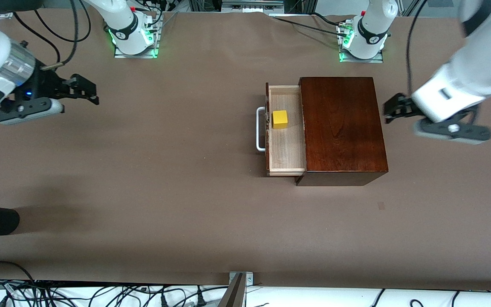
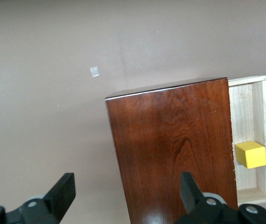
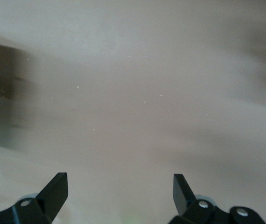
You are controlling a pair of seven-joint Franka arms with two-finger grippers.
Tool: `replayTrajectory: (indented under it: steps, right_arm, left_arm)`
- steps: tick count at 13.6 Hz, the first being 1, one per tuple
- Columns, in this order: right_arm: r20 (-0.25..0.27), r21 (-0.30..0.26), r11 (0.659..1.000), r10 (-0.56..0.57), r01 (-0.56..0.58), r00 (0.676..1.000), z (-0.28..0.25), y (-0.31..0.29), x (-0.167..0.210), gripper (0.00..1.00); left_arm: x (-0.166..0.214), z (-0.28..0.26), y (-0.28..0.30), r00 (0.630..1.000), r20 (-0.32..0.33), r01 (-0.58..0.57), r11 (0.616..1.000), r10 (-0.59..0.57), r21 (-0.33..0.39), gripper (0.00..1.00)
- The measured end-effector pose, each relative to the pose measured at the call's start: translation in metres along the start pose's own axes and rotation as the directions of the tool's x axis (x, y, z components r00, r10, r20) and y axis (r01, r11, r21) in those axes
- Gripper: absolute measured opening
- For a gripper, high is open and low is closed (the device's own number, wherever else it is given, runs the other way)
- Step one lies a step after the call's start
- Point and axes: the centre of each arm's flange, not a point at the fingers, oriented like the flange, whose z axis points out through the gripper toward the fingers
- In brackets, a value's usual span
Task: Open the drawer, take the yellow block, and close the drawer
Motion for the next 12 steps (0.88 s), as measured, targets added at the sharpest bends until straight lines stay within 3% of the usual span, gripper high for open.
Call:
replayTrajectory:
  steps: [3, 5, 9, 12]
  right_arm:
    - [-0.003, -0.004, 0.988, -0.155, 0.155, 0.988, 0.005, -0.074, -0.001, 1.00]
    - [0.018, -0.007, 0.950, -0.312, 0.312, 0.950, 0.022, -0.139, -0.006, 1.00]
    - [-0.005, -0.017, 0.849, -0.528, 0.527, 0.849, 0.067, -0.268, -0.019, 1.00]
    - [-0.035, -0.031, 0.750, -0.662, 0.661, 0.749, 0.118, -0.361, -0.036, 1.00]
  left_arm:
    - [-0.024, -0.013, -0.049, 0.987, -0.127, 0.096, 0.995, -0.096, -0.005, 1.00]
    - [-0.039, -0.011, -0.075, 0.977, -0.173, 0.128, 0.992, -0.127, -0.008, 1.00]
    - [-0.048, 0.002, -0.079, 0.985, -0.126, 0.121, 0.993, -0.121, -0.004, 1.00]
    - [-0.050, 0.004, -0.080, 0.987, -0.105, 0.122, 0.992, -0.122, -0.003, 1.00]
